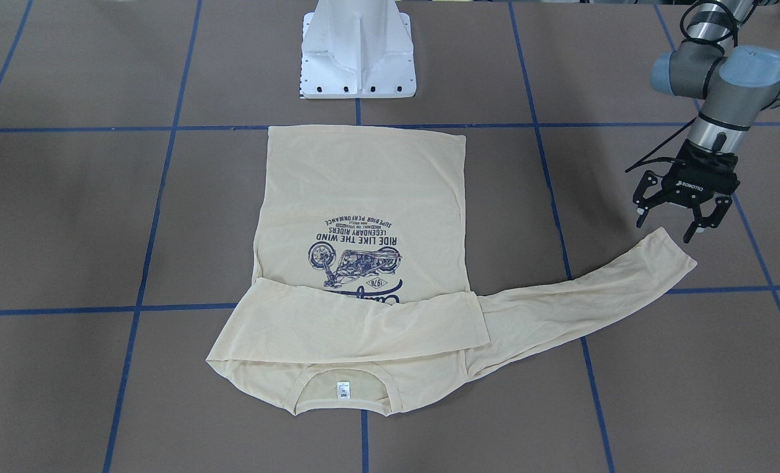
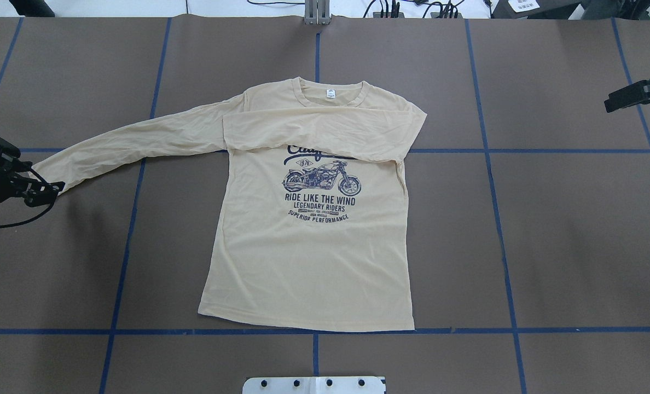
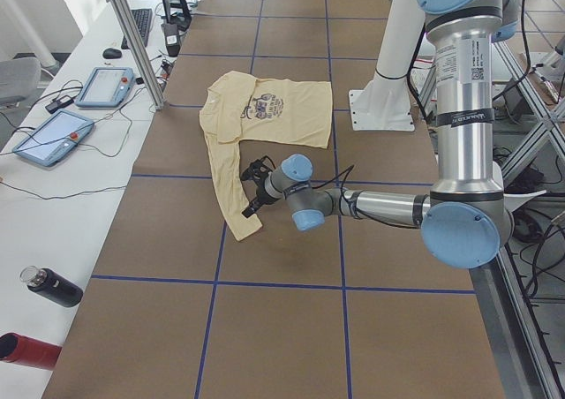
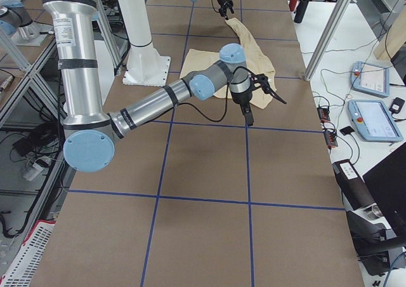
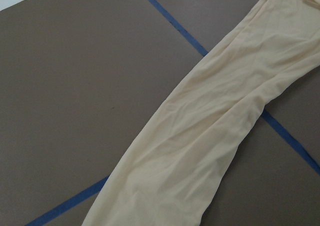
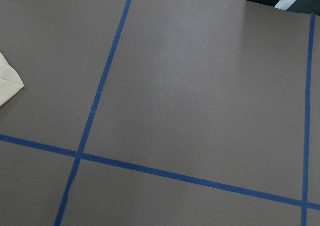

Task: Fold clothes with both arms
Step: 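Release sleeve, withdraw right gripper while left gripper grasps the other cuff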

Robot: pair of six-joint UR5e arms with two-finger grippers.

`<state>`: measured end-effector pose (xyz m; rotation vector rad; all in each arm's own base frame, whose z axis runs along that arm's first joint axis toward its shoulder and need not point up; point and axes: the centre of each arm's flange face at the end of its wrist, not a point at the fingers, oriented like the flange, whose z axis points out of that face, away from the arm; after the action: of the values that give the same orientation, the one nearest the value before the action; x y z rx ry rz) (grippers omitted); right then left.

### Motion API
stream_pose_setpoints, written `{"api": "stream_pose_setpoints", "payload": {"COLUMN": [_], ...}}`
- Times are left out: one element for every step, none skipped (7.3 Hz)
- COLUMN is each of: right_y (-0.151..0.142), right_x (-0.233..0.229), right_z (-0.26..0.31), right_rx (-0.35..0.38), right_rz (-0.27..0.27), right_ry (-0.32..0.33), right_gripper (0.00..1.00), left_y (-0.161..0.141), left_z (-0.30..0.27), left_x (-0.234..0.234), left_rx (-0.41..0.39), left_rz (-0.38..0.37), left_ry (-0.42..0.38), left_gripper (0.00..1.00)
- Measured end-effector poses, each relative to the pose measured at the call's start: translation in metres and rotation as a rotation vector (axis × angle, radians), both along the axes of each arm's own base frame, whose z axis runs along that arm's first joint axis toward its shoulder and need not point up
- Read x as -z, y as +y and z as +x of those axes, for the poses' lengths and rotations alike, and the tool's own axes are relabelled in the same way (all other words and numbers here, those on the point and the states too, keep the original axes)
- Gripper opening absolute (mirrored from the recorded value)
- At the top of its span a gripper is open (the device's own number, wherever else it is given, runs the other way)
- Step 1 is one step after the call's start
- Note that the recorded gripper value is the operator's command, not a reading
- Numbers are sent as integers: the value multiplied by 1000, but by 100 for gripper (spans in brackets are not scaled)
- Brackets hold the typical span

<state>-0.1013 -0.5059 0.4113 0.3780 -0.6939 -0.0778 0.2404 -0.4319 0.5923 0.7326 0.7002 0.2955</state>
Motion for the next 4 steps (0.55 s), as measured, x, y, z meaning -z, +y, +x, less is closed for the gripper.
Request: {"api": "stream_pose_setpoints", "payload": {"right_y": [1,2,2,1], "right_x": [-2,-3,-3,-3], "right_z": [2,2,2,3], "right_rx": [1,1,0,-1], "right_rz": [2,2,2,1], "right_ry": [-5,-6,-7,-7], "right_gripper": [100,100,100,100], "left_y": [2,3,4,6], "left_z": [3,5,5,6], "left_x": [-12,-19,-23,-26], "left_rx": [4,4,3,0], "left_rz": [-8,-13,-17,-21], "left_ry": [-25,-37,-44,-49], "left_gripper": [66,64,60,59]}}
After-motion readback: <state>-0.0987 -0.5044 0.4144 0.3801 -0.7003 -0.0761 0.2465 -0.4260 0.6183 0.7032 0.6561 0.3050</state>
